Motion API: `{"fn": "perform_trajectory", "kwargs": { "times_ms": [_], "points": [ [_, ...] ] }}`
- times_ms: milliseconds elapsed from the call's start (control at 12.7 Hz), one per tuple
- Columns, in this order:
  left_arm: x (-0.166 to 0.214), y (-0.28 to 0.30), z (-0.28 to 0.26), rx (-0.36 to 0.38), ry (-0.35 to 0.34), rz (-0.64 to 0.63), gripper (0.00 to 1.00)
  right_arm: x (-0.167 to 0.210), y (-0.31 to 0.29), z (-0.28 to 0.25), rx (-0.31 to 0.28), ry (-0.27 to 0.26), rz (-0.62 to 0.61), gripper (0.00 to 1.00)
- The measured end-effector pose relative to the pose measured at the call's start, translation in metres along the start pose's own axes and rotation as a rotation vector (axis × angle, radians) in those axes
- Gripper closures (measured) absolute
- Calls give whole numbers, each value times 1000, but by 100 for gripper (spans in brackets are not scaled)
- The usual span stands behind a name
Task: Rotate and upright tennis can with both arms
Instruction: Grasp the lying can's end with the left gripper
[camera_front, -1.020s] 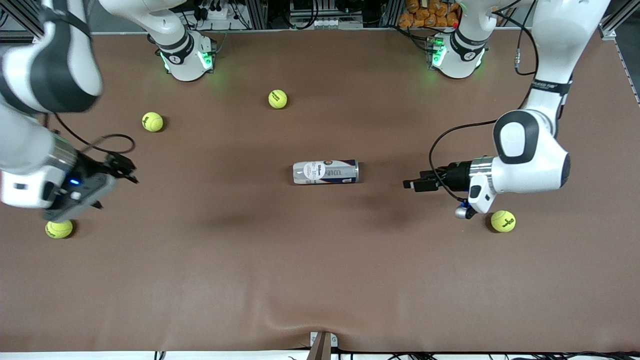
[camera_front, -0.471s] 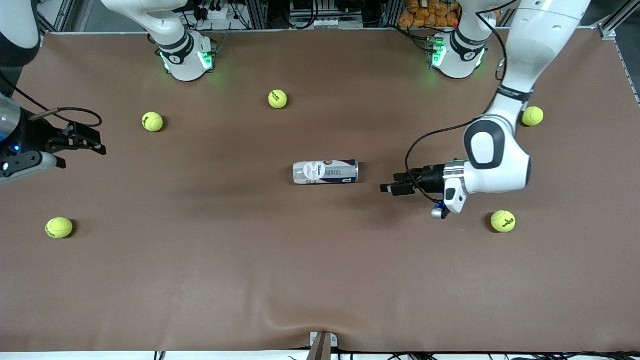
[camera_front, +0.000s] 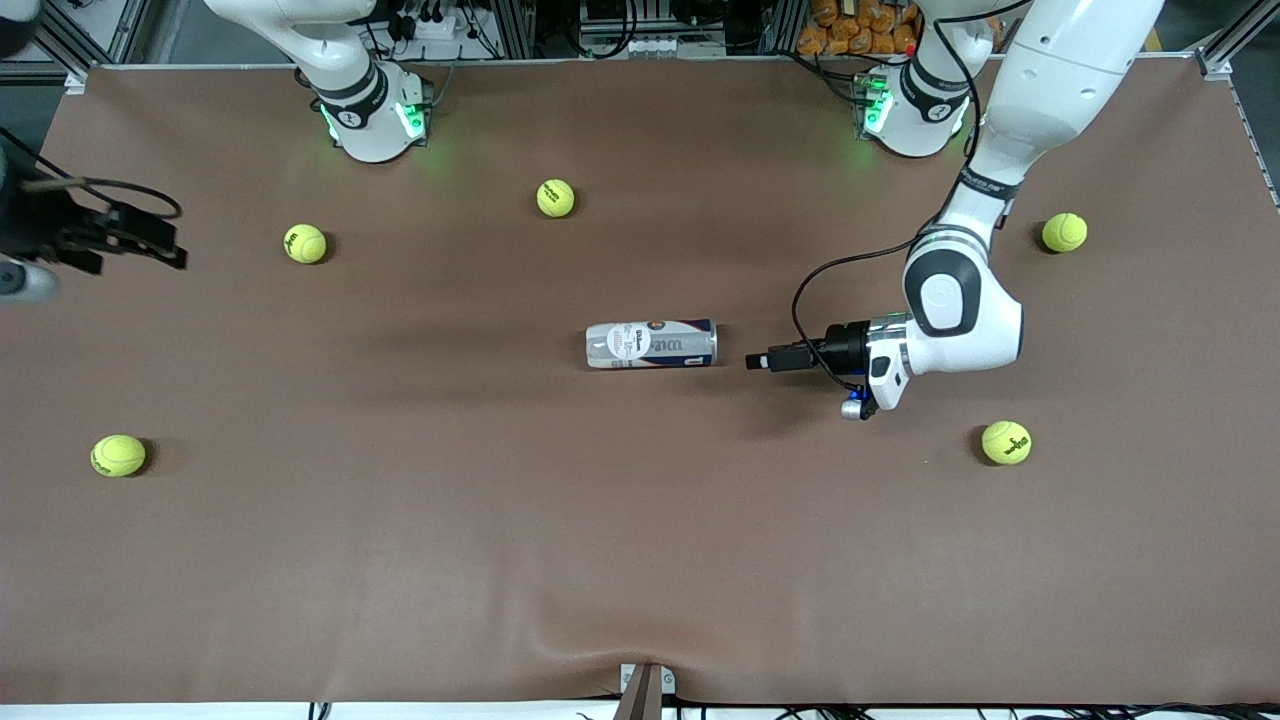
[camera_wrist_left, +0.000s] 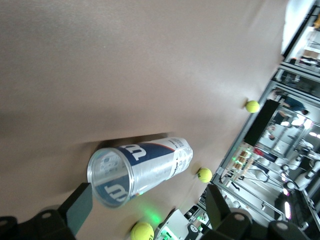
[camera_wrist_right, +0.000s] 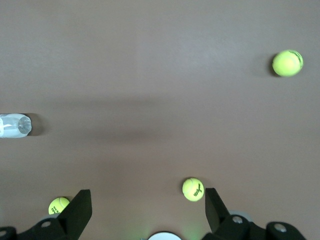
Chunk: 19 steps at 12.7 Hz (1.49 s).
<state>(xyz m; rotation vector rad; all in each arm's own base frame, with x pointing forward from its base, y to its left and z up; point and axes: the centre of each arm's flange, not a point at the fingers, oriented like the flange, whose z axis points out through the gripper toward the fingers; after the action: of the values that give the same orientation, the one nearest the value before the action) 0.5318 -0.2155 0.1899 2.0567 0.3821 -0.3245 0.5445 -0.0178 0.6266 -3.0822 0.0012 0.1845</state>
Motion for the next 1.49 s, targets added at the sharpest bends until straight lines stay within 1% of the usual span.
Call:
{"fn": "perform_trajectory", "kwargs": {
  "times_ms": [235,392,471,706,942,1020,1177,1256,1334,1413,1491],
  "points": [
    [-2,-27,18,-61,11,57,0,-7,11,-5,2,-6,41,0],
    [-4,-33,28,-74,5,69,0,-11,10,-6,1,-23,95,0],
    [-6,-32,31,-77,-3,70,0,-13,9,-9,-1,-23,106,0],
    [-12,-34,43,-98,-41,65,0,-16,8,-23,-4,6,106,0],
    [-17,-51,58,-116,-76,93,0,-16,9,-26,-17,15,109,0],
    [-17,-58,61,-125,-87,96,4,-17,10,-28,-23,19,111,0],
    [-18,-63,65,-143,-94,91,4,-18,10,-35,-25,34,110,0],
    [-18,-61,66,-157,-91,84,5,-18,9,-35,-25,34,109,0],
    [-19,-58,68,-172,-87,77,8,-17,8,-34,-25,33,107,0],
    [-20,-56,71,-185,-85,71,9,-15,6,-32,-25,29,103,0],
    [-23,-54,75,-190,-89,68,19,-13,4,-29,-26,24,100,0]
  ]
}}
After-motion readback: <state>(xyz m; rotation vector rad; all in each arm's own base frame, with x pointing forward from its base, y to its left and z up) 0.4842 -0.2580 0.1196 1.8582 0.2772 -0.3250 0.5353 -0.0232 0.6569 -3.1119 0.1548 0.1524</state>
